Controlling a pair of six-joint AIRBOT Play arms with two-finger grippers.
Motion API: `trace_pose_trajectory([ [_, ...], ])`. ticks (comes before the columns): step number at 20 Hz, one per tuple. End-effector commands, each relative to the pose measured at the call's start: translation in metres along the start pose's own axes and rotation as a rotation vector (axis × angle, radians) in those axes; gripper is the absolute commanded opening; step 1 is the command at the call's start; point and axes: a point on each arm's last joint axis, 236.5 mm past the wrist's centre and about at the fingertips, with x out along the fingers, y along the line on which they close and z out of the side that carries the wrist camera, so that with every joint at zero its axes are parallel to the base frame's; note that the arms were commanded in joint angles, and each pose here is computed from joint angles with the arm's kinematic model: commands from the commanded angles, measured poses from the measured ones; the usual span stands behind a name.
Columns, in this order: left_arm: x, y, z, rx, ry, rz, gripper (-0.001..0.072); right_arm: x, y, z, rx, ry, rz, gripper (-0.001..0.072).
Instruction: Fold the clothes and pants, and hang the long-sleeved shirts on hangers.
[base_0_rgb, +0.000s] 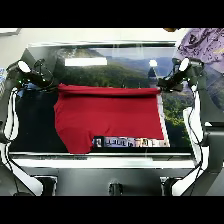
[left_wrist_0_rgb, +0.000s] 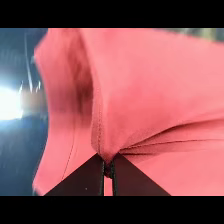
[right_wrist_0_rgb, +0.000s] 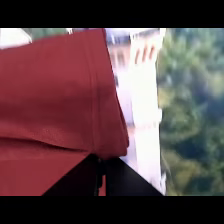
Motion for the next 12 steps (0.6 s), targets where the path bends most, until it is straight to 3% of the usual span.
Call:
trace_pose_trajectory([
  [1, 0.004, 0.011, -0.035, 0.002, 0.149, 0.042, 0.0015, 0.011, -0.005, -0.03, 0.004, 0.141, -0.022, 0.0029],
  [12, 0.042, 0.006, -0.053, 0.012, 0.247, 0.035, 0.0016, 0.042, -0.007, -0.051, 0.033, 0.256, -0.022, 0.003],
])
